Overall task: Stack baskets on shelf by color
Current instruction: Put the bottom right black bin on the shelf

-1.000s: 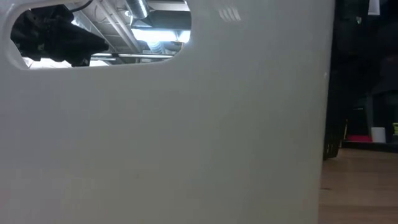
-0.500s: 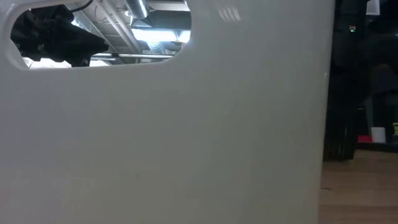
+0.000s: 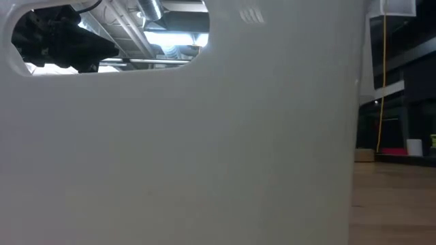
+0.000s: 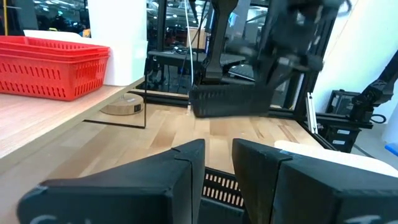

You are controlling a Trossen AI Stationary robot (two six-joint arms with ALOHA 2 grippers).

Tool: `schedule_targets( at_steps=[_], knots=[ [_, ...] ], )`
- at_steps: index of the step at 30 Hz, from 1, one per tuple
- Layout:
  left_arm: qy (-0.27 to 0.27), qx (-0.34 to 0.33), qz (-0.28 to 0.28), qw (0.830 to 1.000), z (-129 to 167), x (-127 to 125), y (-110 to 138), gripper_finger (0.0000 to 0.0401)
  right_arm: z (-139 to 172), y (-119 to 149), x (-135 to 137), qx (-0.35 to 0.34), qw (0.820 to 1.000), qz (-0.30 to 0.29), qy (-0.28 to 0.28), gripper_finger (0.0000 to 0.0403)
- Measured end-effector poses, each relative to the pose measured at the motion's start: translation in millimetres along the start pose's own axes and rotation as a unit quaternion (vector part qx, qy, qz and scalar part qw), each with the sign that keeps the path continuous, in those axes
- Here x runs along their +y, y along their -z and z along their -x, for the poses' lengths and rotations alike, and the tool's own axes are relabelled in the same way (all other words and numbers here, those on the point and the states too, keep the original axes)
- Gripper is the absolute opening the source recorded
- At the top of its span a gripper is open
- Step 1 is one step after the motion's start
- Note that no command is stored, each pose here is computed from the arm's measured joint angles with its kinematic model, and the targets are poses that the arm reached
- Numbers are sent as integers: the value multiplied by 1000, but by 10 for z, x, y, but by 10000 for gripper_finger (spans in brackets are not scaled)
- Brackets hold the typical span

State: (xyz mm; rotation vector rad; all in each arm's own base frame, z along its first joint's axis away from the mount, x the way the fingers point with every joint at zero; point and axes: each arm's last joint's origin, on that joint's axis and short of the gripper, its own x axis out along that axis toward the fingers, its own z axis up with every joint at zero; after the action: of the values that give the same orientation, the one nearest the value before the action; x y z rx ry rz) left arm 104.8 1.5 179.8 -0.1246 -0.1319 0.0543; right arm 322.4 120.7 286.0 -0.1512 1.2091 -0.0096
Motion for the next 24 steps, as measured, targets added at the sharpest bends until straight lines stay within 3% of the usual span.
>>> schedule_targets(
  at_steps=[5,11,14,16,19,21,24],
  knots=[
    [0,0,0,1000,0,0,-1,74,266,-450,-293,-162,984,68,10,1],
    [0,0,0,1000,0,0,-2,74,522,-959,-869,-375,917,117,71,1],
    [0,-1,0,1000,0,0,-2,74,515,-1191,-1154,-436,886,135,78,1],
    [0,-1,0,1000,0,0,-2,74,457,-1348,-1325,-450,877,143,93,0],
    [0,-1,0,1000,0,0,-2,74,348,-1522,-1550,-431,884,145,109,0],
    [0,-1,0,1000,0,0,-2,74,269,-1558,-1679,-387,905,137,111,0],
    [0,-1,0,1000,0,0,-2,74,193,-1532,-1854,-300,935,98,160,0]
  ],
)
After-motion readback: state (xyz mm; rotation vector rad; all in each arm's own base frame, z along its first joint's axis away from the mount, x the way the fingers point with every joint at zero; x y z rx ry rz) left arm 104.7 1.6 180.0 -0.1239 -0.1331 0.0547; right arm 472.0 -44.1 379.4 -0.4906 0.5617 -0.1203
